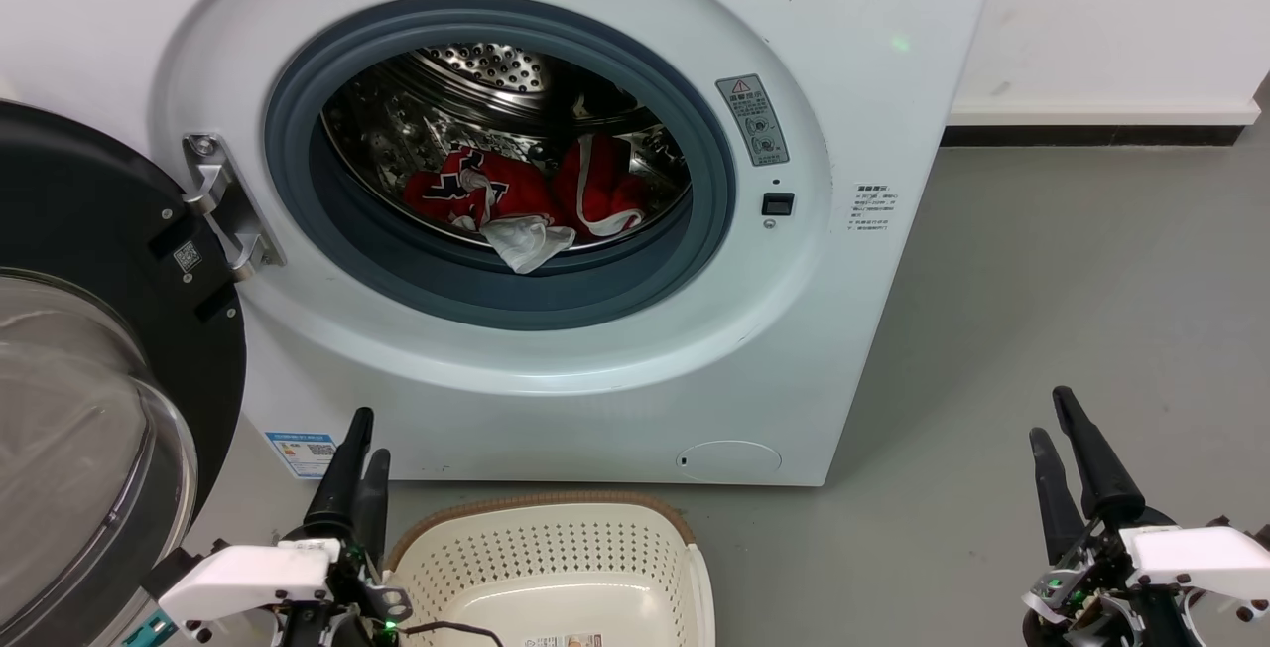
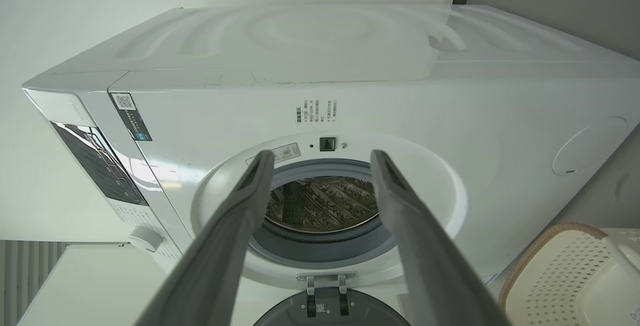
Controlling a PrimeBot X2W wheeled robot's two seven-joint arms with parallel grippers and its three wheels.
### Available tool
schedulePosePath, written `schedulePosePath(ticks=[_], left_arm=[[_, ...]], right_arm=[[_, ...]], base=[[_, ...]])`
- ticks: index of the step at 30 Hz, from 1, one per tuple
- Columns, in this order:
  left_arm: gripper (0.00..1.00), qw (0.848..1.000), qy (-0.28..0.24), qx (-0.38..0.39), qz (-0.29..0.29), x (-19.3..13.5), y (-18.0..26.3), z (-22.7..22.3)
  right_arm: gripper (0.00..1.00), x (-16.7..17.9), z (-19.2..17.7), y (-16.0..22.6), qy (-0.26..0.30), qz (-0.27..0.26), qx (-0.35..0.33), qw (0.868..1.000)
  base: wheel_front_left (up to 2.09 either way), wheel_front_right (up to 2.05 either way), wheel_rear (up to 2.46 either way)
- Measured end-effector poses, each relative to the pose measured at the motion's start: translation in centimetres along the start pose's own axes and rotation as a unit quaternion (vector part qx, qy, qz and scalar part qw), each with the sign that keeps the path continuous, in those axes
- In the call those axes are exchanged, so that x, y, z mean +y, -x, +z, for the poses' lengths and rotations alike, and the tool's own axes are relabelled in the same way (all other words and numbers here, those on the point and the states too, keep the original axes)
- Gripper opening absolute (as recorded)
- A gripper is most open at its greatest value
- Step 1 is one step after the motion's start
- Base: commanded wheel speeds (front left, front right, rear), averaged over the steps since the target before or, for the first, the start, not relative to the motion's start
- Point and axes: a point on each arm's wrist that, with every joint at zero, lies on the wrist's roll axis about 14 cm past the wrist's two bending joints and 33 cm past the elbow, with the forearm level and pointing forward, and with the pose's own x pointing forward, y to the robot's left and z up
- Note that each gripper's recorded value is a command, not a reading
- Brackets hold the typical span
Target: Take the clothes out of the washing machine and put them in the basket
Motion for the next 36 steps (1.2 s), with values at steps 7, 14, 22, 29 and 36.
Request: schedulePosePath(ticks=[7,14,22,29,36], left_arm=[[1.00,1.000,-0.021,0.002,-0.009,-0.7,-0.3,-0.7],[1.00,0.997,-0.077,-0.001,-0.029,-2.1,-0.8,-1.0],[1.00,0.985,-0.162,0.000,-0.050,-3.4,-1.0,-1.6],[1.00,0.972,-0.227,-0.004,-0.067,-4.4,-1.1,-2.0],[1.00,0.955,-0.285,-0.003,-0.078,-4.9,-1.2,-2.6]], right_arm=[[1.00,0.5,0.1,-0.1,0.023,0.006,-0.011,1.000],[1.00,1.2,0.3,-0.2,0.082,0.016,-0.018,0.996],[1.00,2.4,0.2,-0.2,0.174,0.033,-0.025,0.984],[1.00,2.9,-0.1,0.0,0.254,0.041,-0.026,0.966],[1.00,3.4,-0.5,0.1,0.325,0.050,-0.026,0.944]], base=[[0.00,0.00,0.00],[0.00,0.00,0.00],[0.00,0.00,0.00],[0.00,0.00,0.00],[0.00,0.00,0.00]])
